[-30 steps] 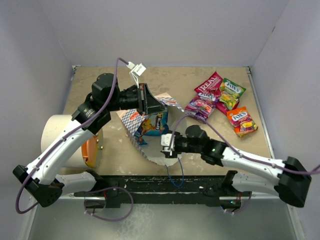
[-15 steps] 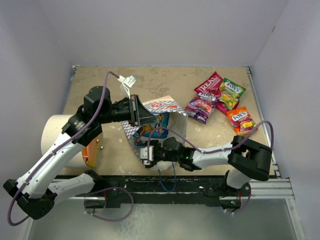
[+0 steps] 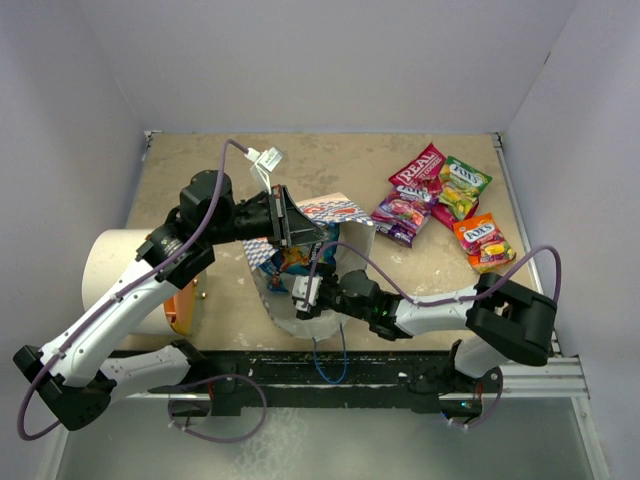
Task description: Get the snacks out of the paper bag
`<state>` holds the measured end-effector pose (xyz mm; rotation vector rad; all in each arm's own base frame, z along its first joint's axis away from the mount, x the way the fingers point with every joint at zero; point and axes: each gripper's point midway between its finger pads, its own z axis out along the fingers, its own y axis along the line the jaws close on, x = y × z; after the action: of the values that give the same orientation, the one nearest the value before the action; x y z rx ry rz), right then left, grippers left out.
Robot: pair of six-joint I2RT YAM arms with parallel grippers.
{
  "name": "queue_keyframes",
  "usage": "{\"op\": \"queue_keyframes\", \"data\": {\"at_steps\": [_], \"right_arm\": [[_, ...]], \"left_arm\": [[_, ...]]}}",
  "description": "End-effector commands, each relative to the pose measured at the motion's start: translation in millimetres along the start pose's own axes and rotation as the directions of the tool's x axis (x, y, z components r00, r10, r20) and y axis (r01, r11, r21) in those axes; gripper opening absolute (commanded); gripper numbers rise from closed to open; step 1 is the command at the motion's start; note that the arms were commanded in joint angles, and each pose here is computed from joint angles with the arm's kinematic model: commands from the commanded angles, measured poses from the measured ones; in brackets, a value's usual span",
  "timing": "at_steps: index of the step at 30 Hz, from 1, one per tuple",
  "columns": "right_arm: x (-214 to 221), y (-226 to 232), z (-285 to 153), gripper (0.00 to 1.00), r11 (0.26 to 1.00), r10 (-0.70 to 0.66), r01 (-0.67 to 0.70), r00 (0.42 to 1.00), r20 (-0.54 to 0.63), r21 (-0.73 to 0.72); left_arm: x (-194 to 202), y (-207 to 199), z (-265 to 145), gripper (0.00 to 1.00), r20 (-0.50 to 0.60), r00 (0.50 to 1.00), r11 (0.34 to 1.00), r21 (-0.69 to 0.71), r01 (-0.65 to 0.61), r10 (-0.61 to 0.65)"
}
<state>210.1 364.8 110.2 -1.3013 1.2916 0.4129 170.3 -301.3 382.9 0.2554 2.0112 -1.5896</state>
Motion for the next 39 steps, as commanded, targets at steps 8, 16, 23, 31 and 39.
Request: {"op": "queue_keyframes", "data": {"at_steps": [8, 16, 23, 31, 39], "right_arm": [[-29.5, -40.4, 39.4, 0.74, 0.900, 0.348, -0.376, 0.924, 0.157, 0.220], [-25.3, -31.5, 61.4, 0.75, 0.820, 0.495, -0.538, 0.838, 0.229, 0.195], [-12.4, -20.9, 78.6, 0.76, 0.778, 0.565, -0.598, 0.800, 0.202, 0.193], [13.7, 2.5, 93.4, 0.74, 0.792, 0.576, -0.580, 0.813, 0.083, 0.189], [44.4, 26.1, 92.4, 0.65, 0.774, 0.618, -0.604, 0.786, -0.020, 0.190]], "left_arm": [[-15.4, -27.7, -8.4, 0.00, 0.074, 0.995, 0.996, 0.066, -0.066, 0.061], [-15.8, -30.9, -9.0, 0.00, 0.069, 0.996, 0.996, 0.067, -0.066, 0.061], [-15.0, -31.3, -4.4, 0.00, 0.058, 0.996, 0.996, 0.068, -0.066, 0.062], [-13.9, -31.2, 0.7, 0.00, 0.046, 0.997, 0.995, 0.070, -0.072, 0.069], [-12.8, -30.6, 1.2, 0.00, 0.042, 0.996, 0.994, 0.068, -0.080, 0.078]]}}
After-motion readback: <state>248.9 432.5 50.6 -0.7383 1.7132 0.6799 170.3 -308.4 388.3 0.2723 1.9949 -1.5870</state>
